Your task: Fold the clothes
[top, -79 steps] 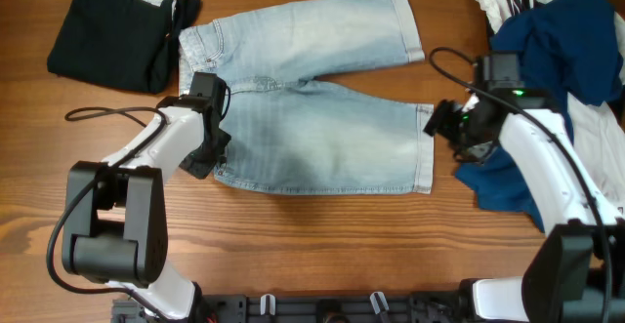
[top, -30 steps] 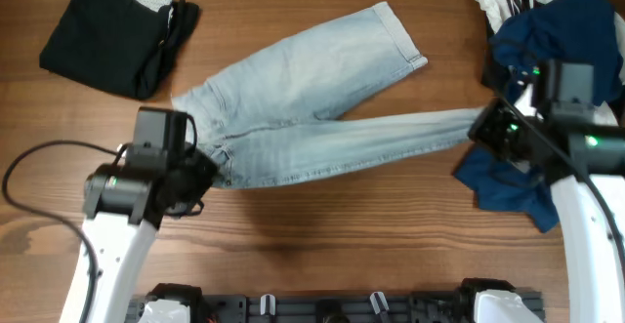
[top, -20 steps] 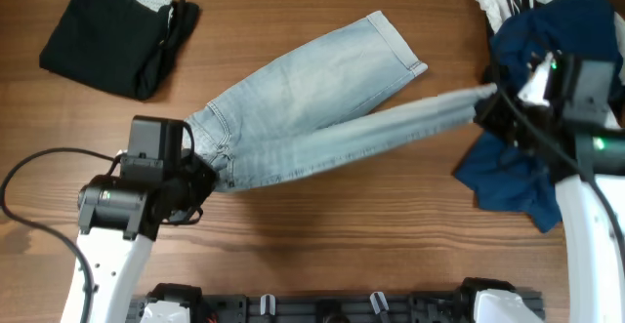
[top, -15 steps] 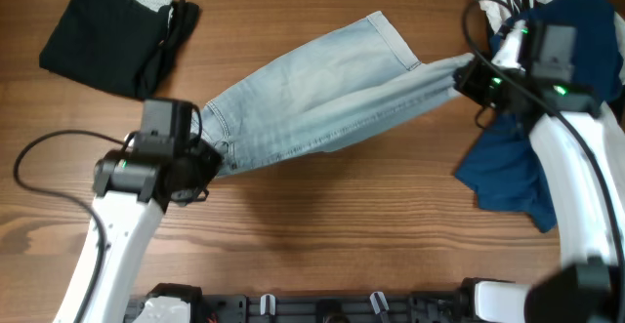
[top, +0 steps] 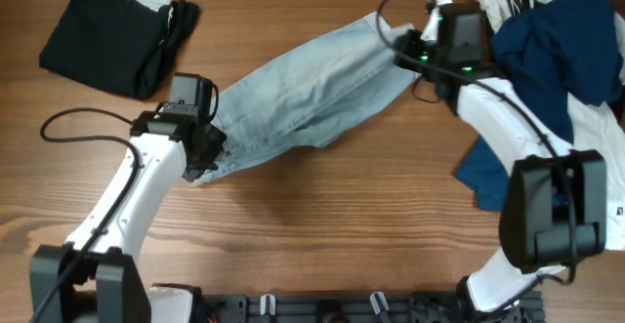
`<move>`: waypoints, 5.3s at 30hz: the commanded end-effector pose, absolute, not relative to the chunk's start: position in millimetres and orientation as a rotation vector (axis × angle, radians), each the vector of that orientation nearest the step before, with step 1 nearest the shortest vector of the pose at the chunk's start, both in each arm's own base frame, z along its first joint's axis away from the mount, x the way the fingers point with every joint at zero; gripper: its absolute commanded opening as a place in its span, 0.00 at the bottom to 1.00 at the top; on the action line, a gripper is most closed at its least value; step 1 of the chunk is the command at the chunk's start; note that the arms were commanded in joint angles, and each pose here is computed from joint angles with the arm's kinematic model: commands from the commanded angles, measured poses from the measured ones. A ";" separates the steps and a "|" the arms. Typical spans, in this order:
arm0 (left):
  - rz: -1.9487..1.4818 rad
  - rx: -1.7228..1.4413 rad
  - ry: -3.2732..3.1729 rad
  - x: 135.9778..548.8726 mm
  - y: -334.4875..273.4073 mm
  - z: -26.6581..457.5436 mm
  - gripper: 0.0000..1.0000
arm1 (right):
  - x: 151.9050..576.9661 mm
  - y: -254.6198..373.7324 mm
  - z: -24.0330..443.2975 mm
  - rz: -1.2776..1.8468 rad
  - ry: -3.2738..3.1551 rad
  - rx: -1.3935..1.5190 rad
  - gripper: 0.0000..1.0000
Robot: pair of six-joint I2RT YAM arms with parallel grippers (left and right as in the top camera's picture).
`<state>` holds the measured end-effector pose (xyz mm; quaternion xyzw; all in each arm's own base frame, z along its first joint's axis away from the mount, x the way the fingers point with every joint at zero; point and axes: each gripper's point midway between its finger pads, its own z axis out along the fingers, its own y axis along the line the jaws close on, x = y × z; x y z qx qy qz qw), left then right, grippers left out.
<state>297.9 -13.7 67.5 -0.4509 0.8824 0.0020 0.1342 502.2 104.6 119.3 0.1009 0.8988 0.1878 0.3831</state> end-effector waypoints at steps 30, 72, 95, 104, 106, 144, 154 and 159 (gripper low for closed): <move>0.024 -1.013 2.753 311.3 -39.3 28.7 0.94 | 452.4 181.6 42.7 0.411 2.590 -0.471 0.66; -0.001 -0.725 2.895 322.0 -49.7 95.4 1.00 | 535.0 127.6 38.9 0.221 2.582 -0.378 0.82; -0.008 -0.643 2.779 364.6 -49.1 87.2 1.00 | 417.6 -10.4 -29.8 0.155 3.134 0.766 0.96; 0.070 -0.577 2.905 353.4 -44.6 36.2 0.98 | 433.0 33.4 36.1 0.495 3.042 0.391 0.88; 0.086 -0.528 2.928 354.3 -38.5 29.4 0.97 | 435.0 35.6 56.9 0.486 3.000 0.231 0.89; -0.542 0.013 3.011 357.8 -80.9 -13.6 0.08 | 438.7 41.3 12.5 0.521 2.988 0.181 0.79; -0.285 -0.245 2.980 373.3 -20.7 32.2 0.04 | 463.1 56.2 46.9 0.646 2.871 0.095 0.73; -0.260 -0.259 2.876 393.2 10.5 102.5 0.04 | 463.7 73.8 55.6 0.790 2.828 0.042 0.58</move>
